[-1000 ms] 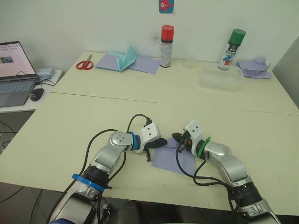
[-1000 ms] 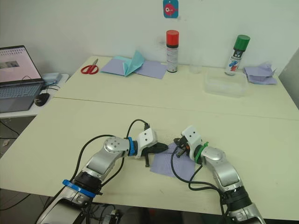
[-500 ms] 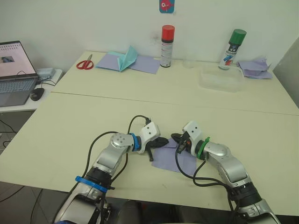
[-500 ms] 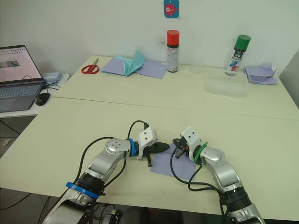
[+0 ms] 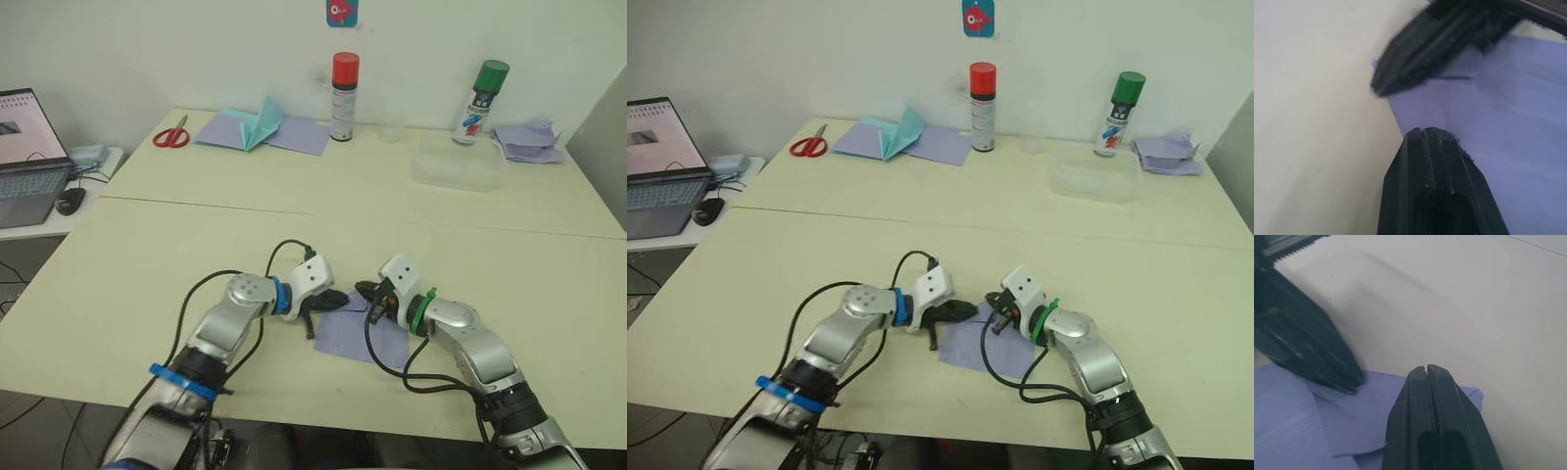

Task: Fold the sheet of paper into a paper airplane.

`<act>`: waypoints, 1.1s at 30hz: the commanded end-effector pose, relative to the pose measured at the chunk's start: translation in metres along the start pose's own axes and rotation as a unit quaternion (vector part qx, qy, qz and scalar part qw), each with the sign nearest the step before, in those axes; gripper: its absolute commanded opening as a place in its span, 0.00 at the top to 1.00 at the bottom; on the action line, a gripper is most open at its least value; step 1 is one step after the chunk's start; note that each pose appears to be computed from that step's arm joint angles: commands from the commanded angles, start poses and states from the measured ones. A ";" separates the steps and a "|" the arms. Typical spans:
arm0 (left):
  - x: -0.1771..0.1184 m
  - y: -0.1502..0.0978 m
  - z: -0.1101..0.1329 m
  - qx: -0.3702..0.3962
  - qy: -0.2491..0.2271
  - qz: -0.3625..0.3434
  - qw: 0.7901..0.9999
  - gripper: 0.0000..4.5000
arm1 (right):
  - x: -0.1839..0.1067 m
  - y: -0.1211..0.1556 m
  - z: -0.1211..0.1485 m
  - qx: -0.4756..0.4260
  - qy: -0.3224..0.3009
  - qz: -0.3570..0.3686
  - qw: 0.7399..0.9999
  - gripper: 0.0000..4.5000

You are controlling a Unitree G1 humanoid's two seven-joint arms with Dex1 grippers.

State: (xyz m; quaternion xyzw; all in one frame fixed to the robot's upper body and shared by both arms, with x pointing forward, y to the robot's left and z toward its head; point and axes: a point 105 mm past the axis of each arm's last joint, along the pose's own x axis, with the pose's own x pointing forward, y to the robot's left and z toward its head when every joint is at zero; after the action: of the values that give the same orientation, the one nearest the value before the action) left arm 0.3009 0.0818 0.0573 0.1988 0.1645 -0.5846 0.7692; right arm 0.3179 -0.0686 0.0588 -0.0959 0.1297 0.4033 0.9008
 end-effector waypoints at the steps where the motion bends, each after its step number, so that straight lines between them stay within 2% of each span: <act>1: -0.018 -0.005 -0.038 -0.070 0.062 0.011 0.996 1.00 | -0.001 0.002 -0.022 0.010 0.041 0.001 0.999 1.00; 4: -0.039 -0.003 -0.021 -0.096 0.025 0.021 0.995 1.00 | 0.001 0.003 -0.021 0.009 0.038 0.002 0.999 1.00; 7: -0.051 0.001 0.016 -0.089 -0.055 0.019 0.994 1.00 | 0.001 0.002 -0.020 0.009 0.037 0.003 0.999 1.00; 12: -0.032 0.012 0.042 -0.068 -0.098 0.035 0.992 1.00 | -0.001 0.002 -0.022 0.006 0.038 0.007 0.999 1.00; 16: -0.005 0.007 0.034 -0.056 -0.077 0.024 0.995 1.00 | -0.002 0.002 -0.021 0.005 0.036 0.007 0.999 1.00; 20: 0.018 -0.003 0.014 -0.037 -0.031 -0.006 0.999 1.00 | -0.004 0.001 -0.015 -0.001 0.026 0.005 1.000 1.00; 23: 0.024 -0.003 0.004 -0.029 -0.008 -0.008 1.000 1.00 | -0.006 0.000 -0.010 -0.011 0.019 0.008 1.000 1.00; 26: 0.028 -0.002 -0.005 -0.028 0.013 -0.010 0.999 1.00 | -0.017 -0.004 0.010 0.003 -0.011 0.006 1.000 1.00; 29: 0.030 -0.004 -0.010 -0.026 0.021 -0.020 0.999 1.00 | -0.037 -0.009 0.023 0.030 -0.018 0.008 0.999 0.86; 33: 0.033 -0.006 -0.009 -0.030 0.015 -0.022 0.999 1.00 | -0.068 -0.014 0.014 0.050 0.028 -0.002 0.998 0.55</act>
State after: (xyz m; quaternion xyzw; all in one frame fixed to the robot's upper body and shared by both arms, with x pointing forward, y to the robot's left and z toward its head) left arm 0.3093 0.0519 0.0583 0.1752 0.1481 -0.6011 0.7655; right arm 0.2940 -0.1183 0.0844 -0.0700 0.1758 0.3888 0.9017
